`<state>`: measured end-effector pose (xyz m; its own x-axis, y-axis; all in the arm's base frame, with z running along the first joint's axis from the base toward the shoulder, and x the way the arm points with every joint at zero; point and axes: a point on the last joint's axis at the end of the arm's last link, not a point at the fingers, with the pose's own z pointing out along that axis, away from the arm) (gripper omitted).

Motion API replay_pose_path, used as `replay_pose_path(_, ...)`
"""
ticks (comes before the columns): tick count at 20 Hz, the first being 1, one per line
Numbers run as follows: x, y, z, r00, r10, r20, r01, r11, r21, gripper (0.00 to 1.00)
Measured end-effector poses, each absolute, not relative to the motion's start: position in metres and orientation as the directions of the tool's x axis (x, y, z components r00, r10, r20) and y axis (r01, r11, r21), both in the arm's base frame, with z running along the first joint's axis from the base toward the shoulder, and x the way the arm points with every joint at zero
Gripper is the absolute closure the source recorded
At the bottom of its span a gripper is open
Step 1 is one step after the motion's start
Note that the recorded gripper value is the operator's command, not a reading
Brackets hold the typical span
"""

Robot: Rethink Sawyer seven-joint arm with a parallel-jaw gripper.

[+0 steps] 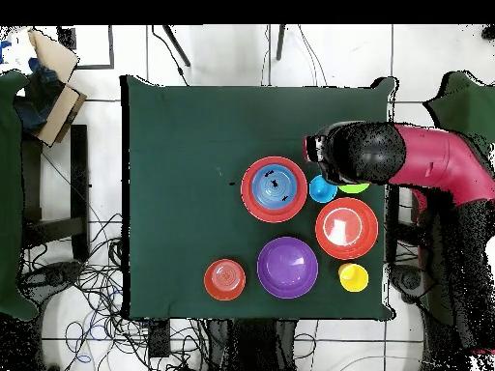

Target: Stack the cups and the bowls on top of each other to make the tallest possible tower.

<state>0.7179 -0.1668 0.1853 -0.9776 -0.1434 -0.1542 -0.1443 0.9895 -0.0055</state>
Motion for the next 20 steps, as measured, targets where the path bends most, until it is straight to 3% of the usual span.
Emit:
replay_pose_path(12, 0.721, -0.191, 0.187, -0.981, -0.108, -0.158, -0.107, 0.994, -0.013, 0.0)
replay_pose_path(20, 0.714, -0.197, 0.154, -0.986, -0.1, -0.131, -0.101, 0.995, -0.002, 0.0)
